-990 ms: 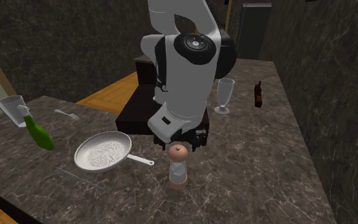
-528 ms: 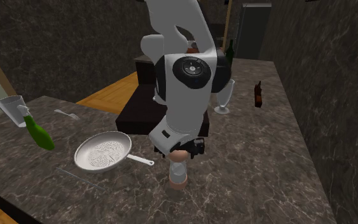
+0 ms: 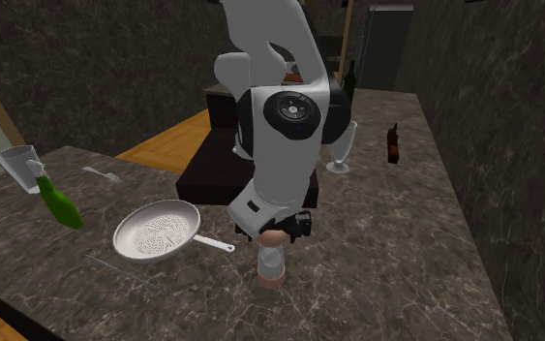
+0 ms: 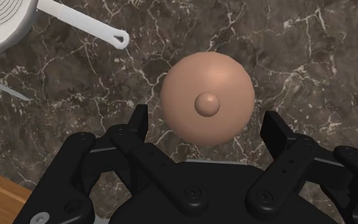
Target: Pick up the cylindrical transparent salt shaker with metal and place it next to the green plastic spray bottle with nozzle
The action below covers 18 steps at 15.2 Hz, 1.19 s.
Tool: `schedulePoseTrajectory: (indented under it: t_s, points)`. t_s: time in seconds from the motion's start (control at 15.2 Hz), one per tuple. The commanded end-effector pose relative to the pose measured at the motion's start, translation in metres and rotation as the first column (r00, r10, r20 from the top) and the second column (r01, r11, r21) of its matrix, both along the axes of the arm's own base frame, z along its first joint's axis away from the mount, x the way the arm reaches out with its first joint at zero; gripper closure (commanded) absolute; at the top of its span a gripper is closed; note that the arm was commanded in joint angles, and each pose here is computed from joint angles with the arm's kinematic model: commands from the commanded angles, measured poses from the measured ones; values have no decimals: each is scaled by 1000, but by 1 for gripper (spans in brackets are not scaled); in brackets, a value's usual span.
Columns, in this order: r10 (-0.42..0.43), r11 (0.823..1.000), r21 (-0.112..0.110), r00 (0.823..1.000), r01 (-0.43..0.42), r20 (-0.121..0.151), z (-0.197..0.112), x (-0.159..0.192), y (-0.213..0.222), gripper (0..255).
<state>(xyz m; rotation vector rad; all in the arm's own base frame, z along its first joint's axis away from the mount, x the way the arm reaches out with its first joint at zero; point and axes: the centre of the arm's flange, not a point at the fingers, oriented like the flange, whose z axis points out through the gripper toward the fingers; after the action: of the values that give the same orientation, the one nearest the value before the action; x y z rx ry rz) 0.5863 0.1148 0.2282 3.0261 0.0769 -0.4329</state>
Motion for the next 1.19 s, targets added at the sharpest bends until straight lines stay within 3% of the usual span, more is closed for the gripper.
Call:
schedulePoseTrajectory:
  t_s: [0.0,0.59,1.12]
  points:
    - [0,1000,0,1000,0,0,0,0,0,255]
    - [0,1000,0,1000,0,0,0,0,0,255]
    - [0,1000,0,1000,0,0,42,0,0,255]
